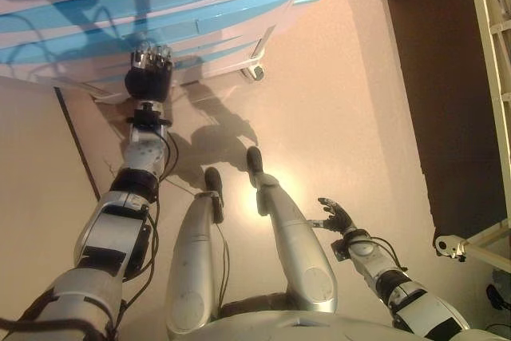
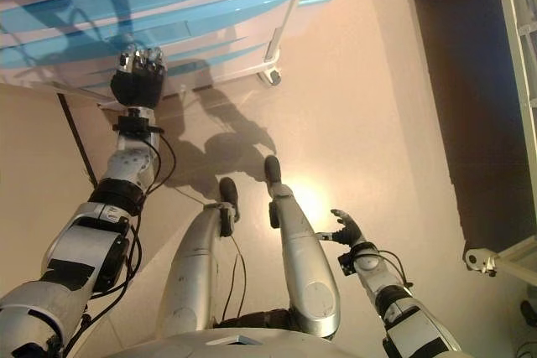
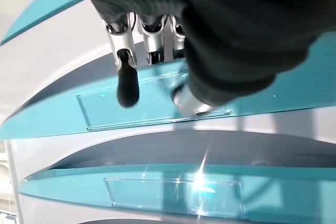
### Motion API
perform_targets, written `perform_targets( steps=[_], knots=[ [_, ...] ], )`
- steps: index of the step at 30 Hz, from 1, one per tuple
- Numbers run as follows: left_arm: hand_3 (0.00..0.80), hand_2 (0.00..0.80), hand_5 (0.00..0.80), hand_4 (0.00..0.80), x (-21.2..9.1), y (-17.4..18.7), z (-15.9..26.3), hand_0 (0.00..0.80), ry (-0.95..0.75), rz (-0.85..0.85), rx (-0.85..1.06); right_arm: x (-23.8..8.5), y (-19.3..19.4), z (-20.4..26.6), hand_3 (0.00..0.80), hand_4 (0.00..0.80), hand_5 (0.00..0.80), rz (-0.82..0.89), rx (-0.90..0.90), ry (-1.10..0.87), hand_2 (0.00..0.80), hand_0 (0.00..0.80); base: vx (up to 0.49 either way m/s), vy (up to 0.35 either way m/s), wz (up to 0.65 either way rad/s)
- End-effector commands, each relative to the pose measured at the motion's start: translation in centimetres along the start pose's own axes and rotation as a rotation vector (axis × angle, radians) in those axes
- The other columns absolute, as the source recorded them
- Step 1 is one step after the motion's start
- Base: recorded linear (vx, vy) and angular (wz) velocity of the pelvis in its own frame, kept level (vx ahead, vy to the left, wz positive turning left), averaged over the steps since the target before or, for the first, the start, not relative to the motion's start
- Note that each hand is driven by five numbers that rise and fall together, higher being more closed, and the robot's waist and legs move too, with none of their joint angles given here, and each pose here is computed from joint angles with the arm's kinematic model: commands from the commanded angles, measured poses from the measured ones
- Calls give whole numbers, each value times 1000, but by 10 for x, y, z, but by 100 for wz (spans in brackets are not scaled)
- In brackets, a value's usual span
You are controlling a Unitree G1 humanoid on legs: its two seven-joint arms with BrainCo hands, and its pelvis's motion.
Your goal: Open the drawer and pick up the medicine
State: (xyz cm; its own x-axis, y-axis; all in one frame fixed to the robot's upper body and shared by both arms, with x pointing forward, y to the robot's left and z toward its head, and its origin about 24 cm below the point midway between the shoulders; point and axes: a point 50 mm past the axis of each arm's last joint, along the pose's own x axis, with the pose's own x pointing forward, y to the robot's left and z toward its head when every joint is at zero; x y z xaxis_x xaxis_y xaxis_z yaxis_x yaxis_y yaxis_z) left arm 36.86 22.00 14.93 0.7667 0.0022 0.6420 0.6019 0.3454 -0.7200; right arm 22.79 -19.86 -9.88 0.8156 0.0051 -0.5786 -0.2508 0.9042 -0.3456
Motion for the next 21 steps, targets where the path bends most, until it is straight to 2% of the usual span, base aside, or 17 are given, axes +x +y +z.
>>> perform_targets(
  steps=[1, 11, 15, 21],
  knots=[
    [800, 800, 800, 800, 52, -98, 6, 800, -107, -605, -42, -10, -4, -16, 0, 0, 0, 16, -64, 25, 0, 0, -37, -28, 2],
    [800, 800, 800, 800, 10, -68, -3, 800, -89, -506, -85, -8, -6, -12, 0, 0, 0, -16, -73, 17, 0, 0, -60, -79, 13],
    [800, 800, 800, 800, -35, -44, -19, 800, -1, -395, -108, -10, -11, -18, 0, 0, 0, -36, -86, 42, 0, 0, -31, -134, 30],
    [800, 800, 800, 800, -129, -9, -21, 800, 105, -200, -144, -15, -35, -31, 0, 0, 0, -85, -88, 98, 0, 0, -24, -115, 40]
  ],
)
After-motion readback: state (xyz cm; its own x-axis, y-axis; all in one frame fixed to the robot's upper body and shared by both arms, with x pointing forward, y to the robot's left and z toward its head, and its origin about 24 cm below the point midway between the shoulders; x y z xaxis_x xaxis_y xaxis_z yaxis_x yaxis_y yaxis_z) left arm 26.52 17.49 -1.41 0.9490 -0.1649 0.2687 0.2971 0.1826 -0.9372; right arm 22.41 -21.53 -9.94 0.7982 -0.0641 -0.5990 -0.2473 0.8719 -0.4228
